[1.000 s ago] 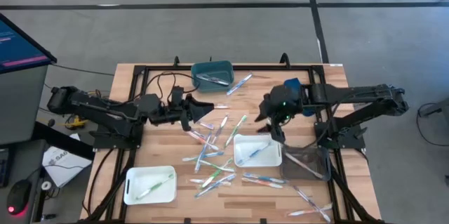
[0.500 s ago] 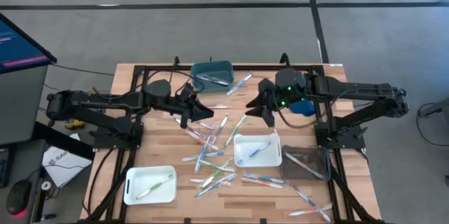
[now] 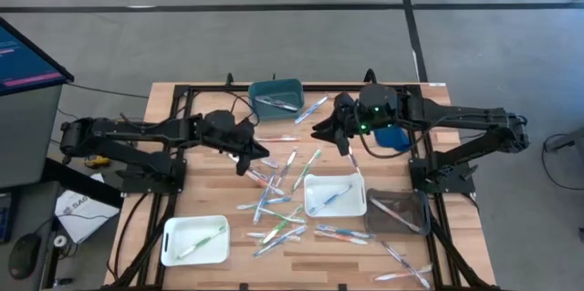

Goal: Pick & Place Toothbrushes
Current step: Put the violet toothbrush into the blue bin

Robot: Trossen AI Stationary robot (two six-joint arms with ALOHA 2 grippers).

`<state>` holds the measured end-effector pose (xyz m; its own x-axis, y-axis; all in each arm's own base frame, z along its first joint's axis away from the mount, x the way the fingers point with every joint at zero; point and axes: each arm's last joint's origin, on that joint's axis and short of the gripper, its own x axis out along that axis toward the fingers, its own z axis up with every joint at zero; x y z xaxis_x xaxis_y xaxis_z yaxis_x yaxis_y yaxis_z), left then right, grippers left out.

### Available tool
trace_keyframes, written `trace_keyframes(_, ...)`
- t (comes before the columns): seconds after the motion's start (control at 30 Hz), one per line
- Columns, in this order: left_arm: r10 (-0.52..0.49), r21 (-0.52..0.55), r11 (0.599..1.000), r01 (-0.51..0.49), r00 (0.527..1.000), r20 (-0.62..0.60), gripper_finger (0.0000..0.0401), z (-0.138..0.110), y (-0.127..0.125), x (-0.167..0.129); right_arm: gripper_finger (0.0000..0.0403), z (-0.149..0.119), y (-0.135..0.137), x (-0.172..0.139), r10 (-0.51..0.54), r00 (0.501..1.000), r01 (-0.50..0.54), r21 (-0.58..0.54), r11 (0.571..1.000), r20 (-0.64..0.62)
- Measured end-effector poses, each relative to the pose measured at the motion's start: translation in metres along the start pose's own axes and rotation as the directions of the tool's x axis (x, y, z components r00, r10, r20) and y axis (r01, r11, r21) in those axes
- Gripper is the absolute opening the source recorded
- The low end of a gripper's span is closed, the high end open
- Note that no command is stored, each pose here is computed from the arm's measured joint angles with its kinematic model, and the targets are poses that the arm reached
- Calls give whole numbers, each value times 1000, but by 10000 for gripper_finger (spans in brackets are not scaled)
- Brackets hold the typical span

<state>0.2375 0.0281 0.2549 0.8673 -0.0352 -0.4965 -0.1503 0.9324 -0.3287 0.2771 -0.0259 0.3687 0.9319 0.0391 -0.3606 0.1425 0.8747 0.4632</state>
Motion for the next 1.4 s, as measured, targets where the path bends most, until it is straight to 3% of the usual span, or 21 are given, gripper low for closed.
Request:
trace_keyframes(0.2,50,234,972,-27,995,-91,35,-12,4,2,127,-4,-6,21,-26,1000,26,-2,1000,-12)
trace_keyframes(0.3,66,273,962,-27,989,-135,39,-24,8,5,126,-9,-7,32,-29,999,29,-2,1000,-39)
trace_keyframes(0.5,115,223,972,-69,972,-203,65,-50,19,18,133,-20,-3,59,-3,998,2,-13,1000,-64)
trace_keyframes(0.77,127,93,989,-110,972,-199,85,-73,30,31,139,-20,10,77,91,996,-90,-23,996,24)
trace_keyframes(0.93,214,91,976,-199,954,-208,86,-80,35,36,133,-19,11,77,99,995,-99,3,995,35)
trace_keyframes(1.17,199,84,979,-187,967,-159,86,-73,33,38,135,-17,11,74,131,991,-131,4,991,21)
trace_keyframes(1.4,199,208,964,-164,966,-164,86,-64,30,38,141,-19,14,74,213,977,-214,-3,977,-25)
